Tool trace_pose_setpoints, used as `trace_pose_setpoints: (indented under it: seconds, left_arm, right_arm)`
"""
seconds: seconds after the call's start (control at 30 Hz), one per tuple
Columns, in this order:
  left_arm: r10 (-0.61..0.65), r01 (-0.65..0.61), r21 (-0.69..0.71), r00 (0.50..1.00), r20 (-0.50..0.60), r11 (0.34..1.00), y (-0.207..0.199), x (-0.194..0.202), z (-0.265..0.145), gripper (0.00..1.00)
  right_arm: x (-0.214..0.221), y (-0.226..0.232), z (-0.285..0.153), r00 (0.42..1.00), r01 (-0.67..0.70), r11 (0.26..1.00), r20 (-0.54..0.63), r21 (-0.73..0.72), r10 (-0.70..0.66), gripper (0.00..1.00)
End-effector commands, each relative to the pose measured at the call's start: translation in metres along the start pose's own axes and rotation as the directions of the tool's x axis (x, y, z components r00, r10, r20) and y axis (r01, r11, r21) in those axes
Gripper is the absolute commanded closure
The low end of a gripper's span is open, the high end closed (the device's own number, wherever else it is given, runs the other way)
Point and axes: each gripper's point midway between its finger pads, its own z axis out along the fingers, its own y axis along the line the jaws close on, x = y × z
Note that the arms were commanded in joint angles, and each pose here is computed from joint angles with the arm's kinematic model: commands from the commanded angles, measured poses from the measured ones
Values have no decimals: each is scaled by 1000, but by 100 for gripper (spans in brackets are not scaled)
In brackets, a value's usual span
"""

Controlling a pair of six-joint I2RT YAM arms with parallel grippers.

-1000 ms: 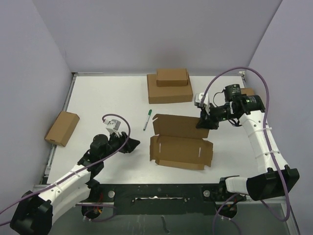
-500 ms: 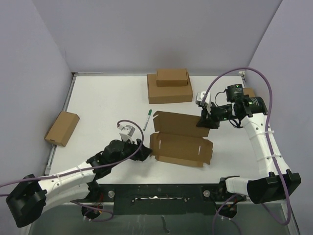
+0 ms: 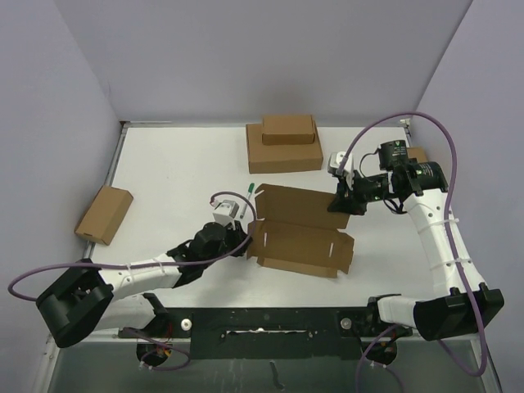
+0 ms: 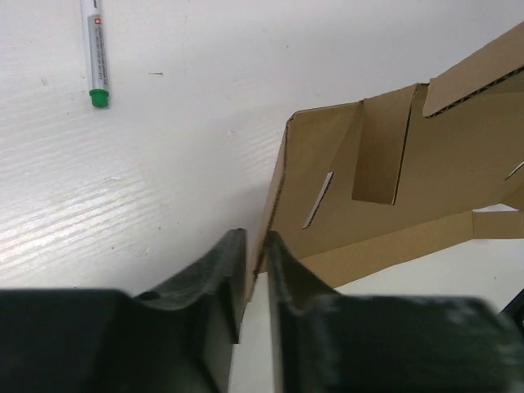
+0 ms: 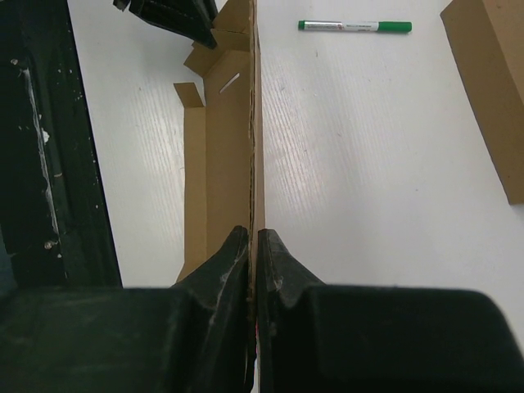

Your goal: Fold the paper box

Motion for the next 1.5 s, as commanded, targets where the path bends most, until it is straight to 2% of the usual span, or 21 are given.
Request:
trace_pose_setpoints:
  seconds: [0.0, 0.03, 0.1, 0.37, 0.6, 0.8, 0.93, 1.2, 1.47]
  left_arm:
    - [29, -38, 73, 992, 121, 997, -24, -40, 9, 91]
    - [43, -53, 74, 990, 132, 996, -24, -42, 11, 96]
    - [77, -90, 72, 984, 161, 993, -22, -49, 14, 100]
    - [207, -229, 43, 936, 285, 973, -13, -82, 30, 100]
    - [292, -328, 28, 874, 389, 944, -15, -101, 43, 100]
    - [331, -383, 13, 813, 479, 924, -22, -117, 58, 100]
    - [341, -407, 13, 782, 522, 913, -29, -126, 68, 100]
    - [369, -457, 24, 747, 553, 889, -31, -118, 82, 100]
    - [411, -501, 27, 738, 536, 865, -16, -87, 70, 100]
  right_arm:
    - [-17, -2, 1, 998, 20, 1000, 67, -10, -19, 100]
    - [-18, -2, 2, 997, 16, 1000, 69, -14, -15, 100]
    - [-20, -5, 3, 997, -3, 1000, 71, -21, 4, 100]
    - [-20, -15, 6, 983, -147, 983, 91, -108, 157, 100]
    - [-10, -32, 1, 951, -261, 954, 131, -150, 281, 100]
    - [-9, -37, 4, 934, -306, 933, 131, -188, 332, 100]
    - [-8, -42, 4, 940, -305, 939, 109, -163, 324, 100]
    - [5, -50, 6, 935, -335, 931, 71, -147, 348, 100]
    - [13, -45, 14, 924, -361, 916, 69, -172, 377, 100]
